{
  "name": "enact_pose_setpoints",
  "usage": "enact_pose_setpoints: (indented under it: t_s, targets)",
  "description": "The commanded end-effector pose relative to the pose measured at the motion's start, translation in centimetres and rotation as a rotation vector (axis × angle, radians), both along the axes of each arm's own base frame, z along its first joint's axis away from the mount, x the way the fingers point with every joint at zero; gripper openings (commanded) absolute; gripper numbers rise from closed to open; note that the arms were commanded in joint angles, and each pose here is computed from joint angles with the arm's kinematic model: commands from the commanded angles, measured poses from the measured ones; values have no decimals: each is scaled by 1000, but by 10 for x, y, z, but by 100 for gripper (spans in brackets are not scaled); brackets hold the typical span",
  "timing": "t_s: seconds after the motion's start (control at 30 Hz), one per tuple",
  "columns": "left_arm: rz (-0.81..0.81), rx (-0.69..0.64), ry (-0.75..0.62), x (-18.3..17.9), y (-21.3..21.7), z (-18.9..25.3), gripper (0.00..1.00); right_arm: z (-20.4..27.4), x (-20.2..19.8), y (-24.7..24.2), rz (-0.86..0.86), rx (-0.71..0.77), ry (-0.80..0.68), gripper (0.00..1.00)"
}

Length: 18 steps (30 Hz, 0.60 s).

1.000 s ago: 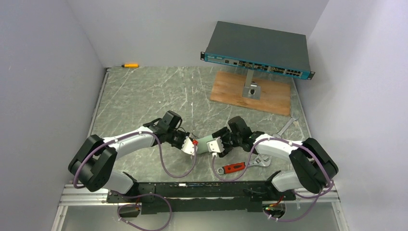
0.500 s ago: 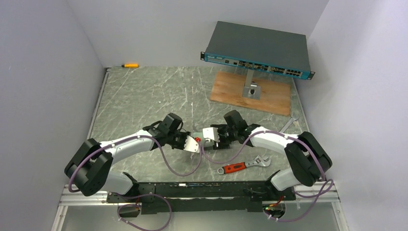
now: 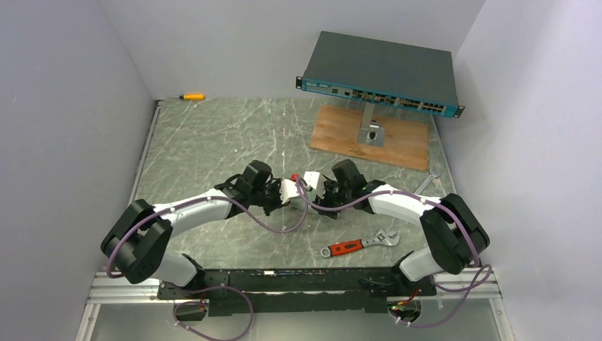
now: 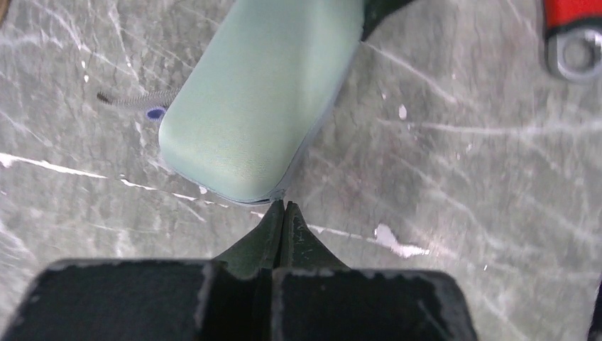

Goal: Open the umbrella

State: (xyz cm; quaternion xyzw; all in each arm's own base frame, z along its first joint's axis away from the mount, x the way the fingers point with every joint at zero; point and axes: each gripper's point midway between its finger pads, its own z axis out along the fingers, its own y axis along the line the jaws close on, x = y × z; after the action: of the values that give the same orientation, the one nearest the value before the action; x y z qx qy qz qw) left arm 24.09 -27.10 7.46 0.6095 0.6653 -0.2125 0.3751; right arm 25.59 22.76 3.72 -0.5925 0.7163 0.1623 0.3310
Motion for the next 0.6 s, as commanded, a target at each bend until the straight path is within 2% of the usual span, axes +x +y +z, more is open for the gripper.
enact_pose_setpoints:
  t_s: [0.0, 0.13, 0.3, 0.4, 0.47, 0.57]
  targets:
    - [139, -177, 187, -4, -24, 7, 0, -7, 5, -17, -184, -23, 50, 0]
    - [256, -214, 295, -4, -20, -7, 0, -6, 4, -17, -222, -10, 72, 0]
    - [319, -229, 366, -5, -9, -20, 0, -5, -1, -16, -260, 8, 122, 0]
    - [359, -240, 393, 2, -2, -25, 0, -4, -5, -15, -278, 16, 160, 23]
    - [371, -237, 387, 7, 0, -27, 0, 1, -9, -12, -276, 34, 188, 49]
    - [371, -234, 395, 13, 0, -29, 0, 11, -13, -7, -271, 64, 240, 70]
